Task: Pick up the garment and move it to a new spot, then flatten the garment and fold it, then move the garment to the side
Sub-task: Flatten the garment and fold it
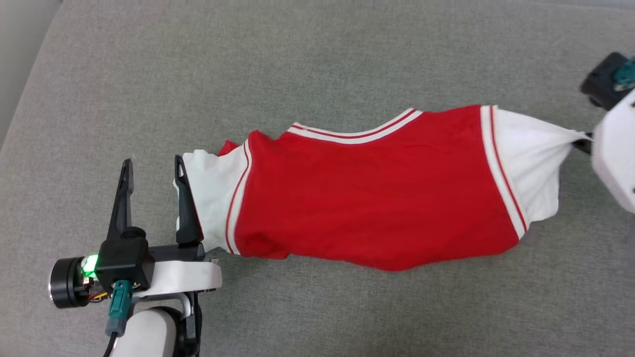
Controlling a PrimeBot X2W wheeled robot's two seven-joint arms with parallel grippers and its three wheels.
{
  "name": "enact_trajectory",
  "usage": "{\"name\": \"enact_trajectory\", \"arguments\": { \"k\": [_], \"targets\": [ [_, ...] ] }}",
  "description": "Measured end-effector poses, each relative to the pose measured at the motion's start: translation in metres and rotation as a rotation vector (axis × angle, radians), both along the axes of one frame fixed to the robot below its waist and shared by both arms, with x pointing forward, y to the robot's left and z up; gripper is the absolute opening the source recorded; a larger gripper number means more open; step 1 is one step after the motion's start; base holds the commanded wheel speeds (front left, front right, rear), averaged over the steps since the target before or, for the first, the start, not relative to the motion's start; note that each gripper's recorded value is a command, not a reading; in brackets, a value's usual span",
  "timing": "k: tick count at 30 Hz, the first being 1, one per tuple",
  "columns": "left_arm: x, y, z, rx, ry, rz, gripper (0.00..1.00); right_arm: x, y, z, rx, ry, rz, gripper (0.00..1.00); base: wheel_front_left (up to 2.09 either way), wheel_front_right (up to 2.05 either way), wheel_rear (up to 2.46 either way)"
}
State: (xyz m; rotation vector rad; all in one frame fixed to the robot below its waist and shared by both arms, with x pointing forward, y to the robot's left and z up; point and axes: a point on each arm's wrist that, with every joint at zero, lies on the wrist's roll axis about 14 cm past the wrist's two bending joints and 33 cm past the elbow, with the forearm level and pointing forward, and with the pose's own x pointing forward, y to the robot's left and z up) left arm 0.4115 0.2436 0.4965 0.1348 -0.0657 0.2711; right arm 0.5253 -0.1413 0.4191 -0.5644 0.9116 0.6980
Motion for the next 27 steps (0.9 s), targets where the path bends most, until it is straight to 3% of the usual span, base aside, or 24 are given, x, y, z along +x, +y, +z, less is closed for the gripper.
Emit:
{"name": "enact_trajectory", "arguments": {
  "k": [4, 8, 14, 19, 20, 21, 25, 27],
  "targets": [
    [-0.004, -0.002, 0.003, -0.005, -0.009, -0.008, 1.00, -0.008, -0.066, 0.018, -0.038, -0.018, -0.134, 0.00, 0.00, 0.00, 0.00],
    [-0.004, -0.003, 0.001, -0.010, -0.005, -0.013, 1.00, -0.032, -0.119, 0.002, -0.103, 0.065, -0.254, 0.00, 0.00, 0.00, 0.00],
    [0.001, -0.008, -0.011, -0.016, 0.027, -0.034, 1.00, -0.061, -0.151, -0.047, -0.129, 0.190, -0.379, 0.00, 0.00, 0.00, 0.00],
    [0.002, -0.006, -0.014, -0.005, 0.035, -0.036, 1.00, -0.060, -0.145, -0.057, -0.084, 0.174, -0.408, 0.00, 0.00, 0.00, 0.00],
    [0.002, -0.006, -0.013, -0.006, 0.034, -0.037, 1.00, -0.057, -0.143, -0.054, -0.067, 0.154, -0.413, 0.64, 0.00, 0.00, 0.00],
    [0.001, -0.005, -0.013, -0.004, 0.034, -0.036, 1.00, -0.056, -0.141, -0.052, -0.053, 0.134, -0.414, 1.00, 0.00, 0.00, 0.00],
    [-0.004, -0.007, -0.008, -0.003, 0.028, -0.046, 1.00, -0.042, -0.125, -0.027, 0.045, -0.017, -0.382, 1.00, 0.00, 0.00, 0.00],
    [-0.009, -0.006, -0.005, 0.000, 0.021, -0.046, 1.00, -0.027, -0.122, 0.001, 0.105, -0.158, -0.360, 1.00, 0.00, 0.00, 0.00]
  ]
}}
